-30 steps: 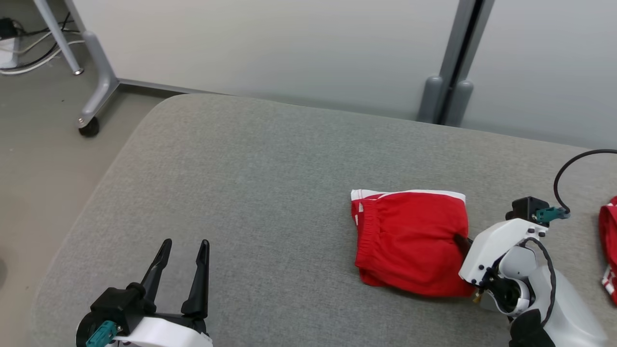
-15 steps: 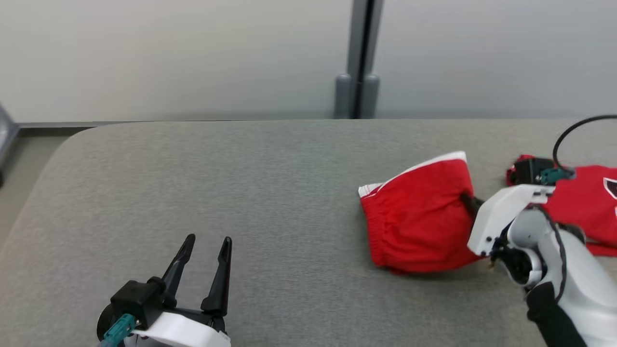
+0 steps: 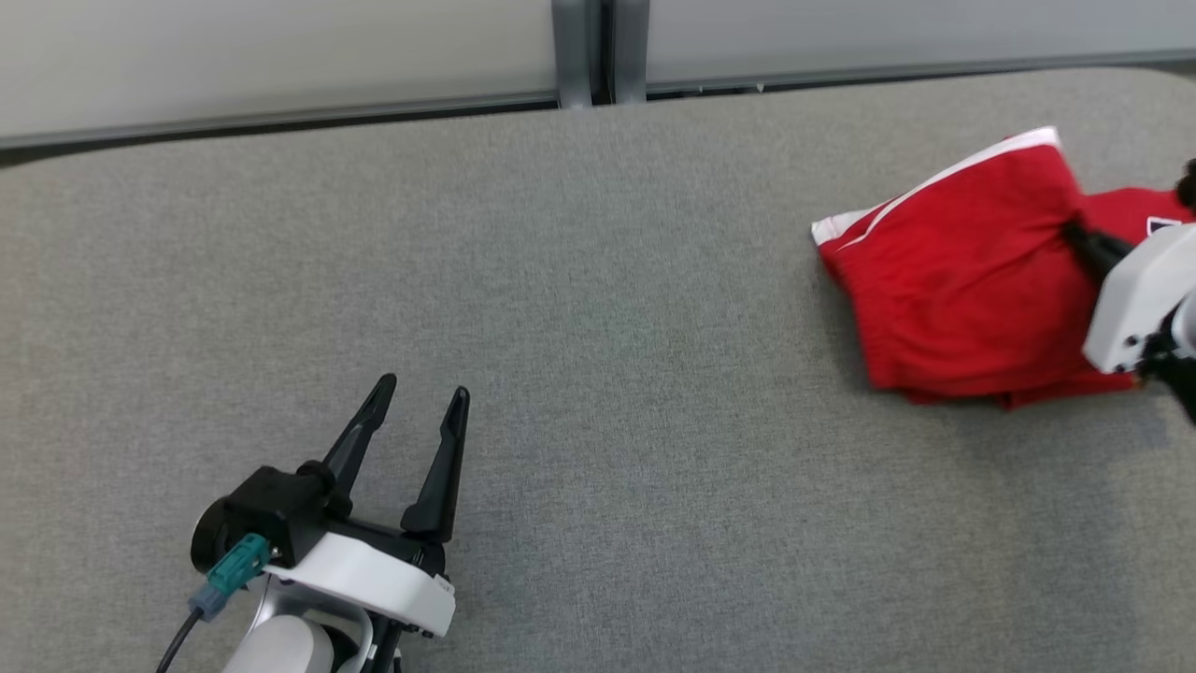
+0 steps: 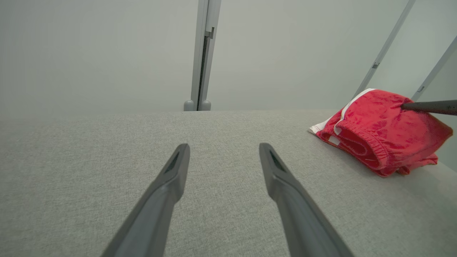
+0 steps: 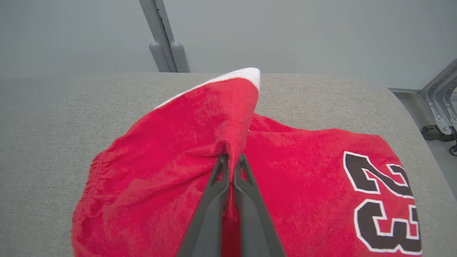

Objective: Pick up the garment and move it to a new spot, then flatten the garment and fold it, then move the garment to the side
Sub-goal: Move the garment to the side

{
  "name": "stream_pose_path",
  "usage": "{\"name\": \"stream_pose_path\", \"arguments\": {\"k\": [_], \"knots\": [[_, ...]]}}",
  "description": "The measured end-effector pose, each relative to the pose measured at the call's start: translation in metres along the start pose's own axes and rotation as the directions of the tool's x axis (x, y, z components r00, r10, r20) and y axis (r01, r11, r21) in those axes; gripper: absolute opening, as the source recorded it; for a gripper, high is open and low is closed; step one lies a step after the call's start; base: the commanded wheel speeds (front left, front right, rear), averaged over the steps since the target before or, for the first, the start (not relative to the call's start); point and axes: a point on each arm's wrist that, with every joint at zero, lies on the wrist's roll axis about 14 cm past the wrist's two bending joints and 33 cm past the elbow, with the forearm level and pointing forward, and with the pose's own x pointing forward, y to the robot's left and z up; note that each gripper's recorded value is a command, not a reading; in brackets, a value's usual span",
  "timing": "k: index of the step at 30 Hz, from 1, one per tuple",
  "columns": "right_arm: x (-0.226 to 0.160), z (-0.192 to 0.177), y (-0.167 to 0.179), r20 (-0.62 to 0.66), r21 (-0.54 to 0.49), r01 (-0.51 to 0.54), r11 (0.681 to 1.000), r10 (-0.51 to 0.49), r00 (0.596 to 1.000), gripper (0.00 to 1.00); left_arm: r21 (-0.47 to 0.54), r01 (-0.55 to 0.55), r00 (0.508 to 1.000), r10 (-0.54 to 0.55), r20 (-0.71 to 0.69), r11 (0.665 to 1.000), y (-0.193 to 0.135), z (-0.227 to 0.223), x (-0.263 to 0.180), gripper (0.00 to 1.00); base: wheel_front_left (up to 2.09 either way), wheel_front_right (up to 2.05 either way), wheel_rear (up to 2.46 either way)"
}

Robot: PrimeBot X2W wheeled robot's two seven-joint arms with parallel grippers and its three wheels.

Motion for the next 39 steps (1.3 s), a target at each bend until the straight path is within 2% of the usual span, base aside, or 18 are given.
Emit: {"name": "stream_pose_path", "arguments": {"k": [8,9,10,12,16,21,26,29,30,31,32,39], "knots": [[0.003,-0.024,-0.079,-0.11,-0.078,0.187,0.979,-0.194,0.975,0.0,-0.008,0.005,0.998,-0.006,-0.06,1.0,0.007,-0.023,0.014,1.0,0.0,0.0,0.0],[0.002,-0.027,-0.081,-0.122,-0.077,0.195,0.978,-0.203,0.971,0.04,-0.007,0.004,0.998,-0.005,-0.063,1.0,0.007,-0.024,0.014,1.0,0.0,0.0,0.0],[0.003,-0.03,-0.081,-0.124,-0.07,0.201,0.977,-0.208,0.97,0.26,-0.006,0.004,0.998,-0.004,-0.065,1.0,0.007,-0.024,0.013,1.0,0.0,0.0,0.0],[0.002,-0.036,-0.081,-0.128,-0.069,0.21,0.975,-0.217,0.968,1.0,-0.006,0.005,0.998,-0.005,-0.061,1.0,0.006,-0.023,0.012,1.0,0.0,0.0,0.0],[-0.004,-0.028,-0.092,-0.048,-0.097,0.257,0.961,-0.263,0.964,1.0,-0.004,-0.001,0.999,0.0,-0.036,1.0,0.004,-0.015,0.008,1.0,0.0,0.0,0.0],[-0.021,0.007,-0.104,0.16,-0.076,0.322,0.944,-0.307,0.938,1.0,0.002,-0.038,0.999,0.038,0.014,0.999,0.012,0.002,-0.002,1.0,0.0,0.0,0.0],[-0.029,0.025,-0.06,0.335,0.001,0.251,0.968,-0.236,0.912,1.0,0.018,-0.106,0.991,0.104,0.082,0.994,0.026,0.024,-0.026,1.0,0.0,0.0,0.0],[-0.046,0.046,-0.026,0.457,0.007,0.192,0.981,-0.174,0.872,1.0,0.027,-0.178,0.972,0.171,0.159,0.984,0.041,0.05,-0.049,1.0,0.0,0.0,0.0],[-0.046,0.046,-0.026,0.457,0.007,0.192,0.981,-0.174,0.872,1.0,0.027,-0.178,0.972,0.171,0.159,0.984,0.041,0.05,-0.049,1.0,0.0,0.0,0.0],[-0.05,0.049,-0.014,0.483,0.005,0.17,0.985,-0.151,0.863,1.0,0.027,-0.191,0.966,0.183,0.181,0.981,0.043,0.057,-0.054,1.0,0.0,0.0,0.0],[-0.063,0.053,0.011,0.539,0.005,0.121,0.993,-0.104,0.836,1.0,0.017,-0.218,0.955,0.209,0.212,0.976,0.049,0.067,-0.067,1.0,0.0,0.0,0.0],[-0.112,0.042,0.065,0.649,-0.017,-0.013,1.0,0.021,0.761,1.0,0.0,-0.257,0.932,0.248,0.264,0.967,0.051,0.081,-0.098,1.0,0.0,0.0,0.0]]}}
